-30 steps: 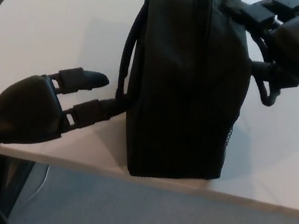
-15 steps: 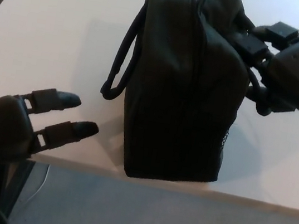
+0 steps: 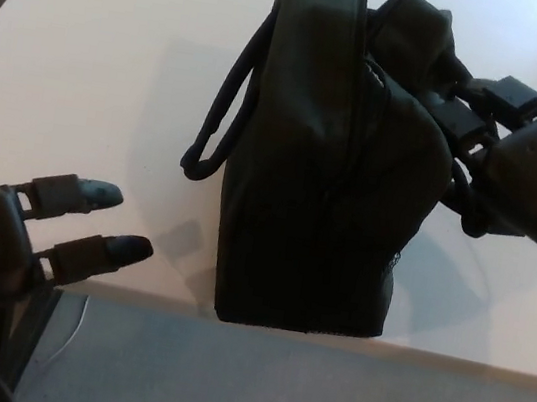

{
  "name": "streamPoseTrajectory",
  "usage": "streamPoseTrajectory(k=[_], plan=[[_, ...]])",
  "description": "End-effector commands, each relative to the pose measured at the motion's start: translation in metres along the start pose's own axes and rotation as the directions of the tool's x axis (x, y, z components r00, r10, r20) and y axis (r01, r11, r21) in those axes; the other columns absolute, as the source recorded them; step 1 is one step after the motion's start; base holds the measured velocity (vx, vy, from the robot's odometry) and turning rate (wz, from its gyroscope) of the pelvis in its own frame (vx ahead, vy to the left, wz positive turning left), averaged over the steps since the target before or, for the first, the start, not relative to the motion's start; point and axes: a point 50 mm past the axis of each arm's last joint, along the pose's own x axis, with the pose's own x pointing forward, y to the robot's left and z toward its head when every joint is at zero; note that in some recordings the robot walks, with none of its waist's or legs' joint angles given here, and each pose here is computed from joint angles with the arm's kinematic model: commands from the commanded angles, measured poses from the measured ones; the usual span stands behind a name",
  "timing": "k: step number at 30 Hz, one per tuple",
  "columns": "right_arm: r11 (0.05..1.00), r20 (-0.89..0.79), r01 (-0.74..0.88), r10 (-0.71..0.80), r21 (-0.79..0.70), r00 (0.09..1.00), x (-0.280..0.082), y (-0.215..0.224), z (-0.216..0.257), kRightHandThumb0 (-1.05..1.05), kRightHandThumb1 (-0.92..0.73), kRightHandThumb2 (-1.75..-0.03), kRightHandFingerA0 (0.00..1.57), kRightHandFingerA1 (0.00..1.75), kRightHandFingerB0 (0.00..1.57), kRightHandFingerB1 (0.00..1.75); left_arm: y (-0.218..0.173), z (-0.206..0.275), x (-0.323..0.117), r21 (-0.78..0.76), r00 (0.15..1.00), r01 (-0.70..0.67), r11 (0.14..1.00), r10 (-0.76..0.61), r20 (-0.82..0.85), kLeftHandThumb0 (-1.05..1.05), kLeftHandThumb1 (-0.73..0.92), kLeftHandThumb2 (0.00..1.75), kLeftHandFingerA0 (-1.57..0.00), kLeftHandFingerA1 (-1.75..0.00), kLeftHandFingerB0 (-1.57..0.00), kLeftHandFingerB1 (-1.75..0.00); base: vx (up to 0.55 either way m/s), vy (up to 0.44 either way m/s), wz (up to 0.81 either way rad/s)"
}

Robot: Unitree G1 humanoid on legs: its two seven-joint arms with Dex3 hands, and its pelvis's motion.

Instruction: A lunch bag is kept on the middle of the desk and the robot uses both its hands to grab the opening of the bag from the left and right and moves its hands away from each other to spread the bag open

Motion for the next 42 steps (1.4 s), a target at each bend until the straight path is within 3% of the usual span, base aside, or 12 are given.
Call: streamPoseTrajectory(k=[1,4,5,6,7,19,24,37,38,40,41,42], plan=[[0.998,0.007,0.037,-0.037,-0.051,0.999,-0.013,0.006,0.001,-0.42,-0.67,-0.61,0.41,0.35,0.28,0.3,0.003,0.002,-0.003,0.043,1.0,-0.002,0.999,0.001,0.016,0.07,0.6,0.59,-0.25,-0.31,-0.08,-0.29,0.0,0.0,0.0],[0.996,0.012,0.066,-0.065,-0.064,0.998,-0.012,0.005,0.001,-0.42,-0.67,-0.61,0.41,0.35,0.3,0.31,0.009,0.007,0.003,0.03,0.998,-0.035,0.999,0.033,0.052,0.04,0.58,0.65,-0.18,-0.32,-0.09,-0.16,0.0,0.0,0.0],[0.995,0.017,0.085,-0.084,-0.058,0.996,-0.011,0.004,0.001,-0.42,-0.68,-0.6,0.42,0.35,0.31,0.31,0.014,0.008,0.007,0.024,0.995,-0.079,0.997,0.078,0.069,0.01,0.41,0.89,-0.12,-0.48,0.0,-0.45,0.0,0.0,0.0],[0.994,0.021,0.1,-0.099,-0.047,0.995,-0.011,0.003,0.001,-0.42,-0.68,-0.6,0.42,0.35,0.31,0.31,0.019,0.01,0.01,0.015,0.988,-0.131,0.991,0.129,0.088,0.01,0.41,0.89,-0.12,-0.48,0.0,-0.45,0.0,0.0,0.0],[0.993,0.027,0.11,-0.109,-0.049,0.994,-0.01,0.002,0.001,-0.41,-0.69,-0.6,0.41,0.35,0.31,0.31,0.025,0.01,0.014,0.016,0.974,-0.199,0.98,0.196,0.112,0.02,0.6,0.59,-0.25,-0.31,-0.08,-0.3,0.0,0.0,0.0],[0.99,0.045,0.127,-0.125,-0.06,0.991,-0.009,-0.001,-0.001,-0.4,-0.65,-0.6,0.44,0.36,0.33,0.32,0.085,-0.01,0.037,0.088,0.873,-0.465,0.881,0.44,0.211,-0.04,0.58,0.57,-0.21,-0.3,-0.1,-0.3,0.0,0.0,0.0],[0.989,0.041,0.135,-0.133,-0.057,0.99,-0.006,-0.001,0.0,-0.4,-0.63,-0.59,0.45,0.36,0.35,0.32,0.112,-0.009,0.052,0.074,0.83,-0.522,0.85,0.487,0.272,-0.24,0.53,0.6,-0.11,-0.3,-0.07,-0.23,0.0,0.0,0.0],[0.989,0.059,0.121,-0.116,-0.083,0.991,-0.002,0.003,0.003,-0.42,-0.67,-0.61,0.45,0.36,0.33,0.32,0.135,0.002,0.079,0.032,0.762,-0.586,0.809,0.538,0.359,-0.15,0.56,0.58,-0.18,-0.29,-0.09,-0.29,0.0,0.0,0.0],[0.989,0.064,0.123,-0.118,-0.086,0.991,0.001,0.002,0.004,-0.42,-0.66,-0.6,0.45,0.35,0.33,0.32,0.136,0.003,0.084,0.038,0.754,-0.594,0.803,0.54,0.374,-0.11,0.37,0.85,-0.12,-0.49,-0.02,-0.46,0.0,0.0,0.0],[0.989,0.068,0.124,-0.118,-0.085,0.991,0.002,0.002,0.006,-0.42,-0.66,-0.6,0.44,0.35,0.33,0.32,0.135,0.004,0.088,0.041,0.747,-0.602,0.797,0.544,0.382,-0.15,0.37,0.85,-0.14,-0.5,-0.04,-0.47,0.0,0.0,0.0],[0.988,0.073,0.129,-0.123,-0.082,0.99,0.004,0.002,0.007,-0.41,-0.64,-0.59,0.45,0.35,0.33,0.32,0.135,0.003,0.09,0.045,0.749,-0.599,0.8,0.539,0.384,-0.25,0.55,0.57,-0.24,-0.31,-0.15,-0.32,0.0,0.0,0.0],[0.987,0.078,0.136,-0.13,-0.082,0.988,0.005,0.002,0.008,-0.41,-0.64,-0.6,0.46,0.36,0.34,0.32,0.135,0.003,0.091,0.047,0.75,-0.598,0.8,0.537,0.387,-0.29,0.55,0.57,-0.23,-0.31,-0.16,-0.32,0.0,0.0,0.0]])
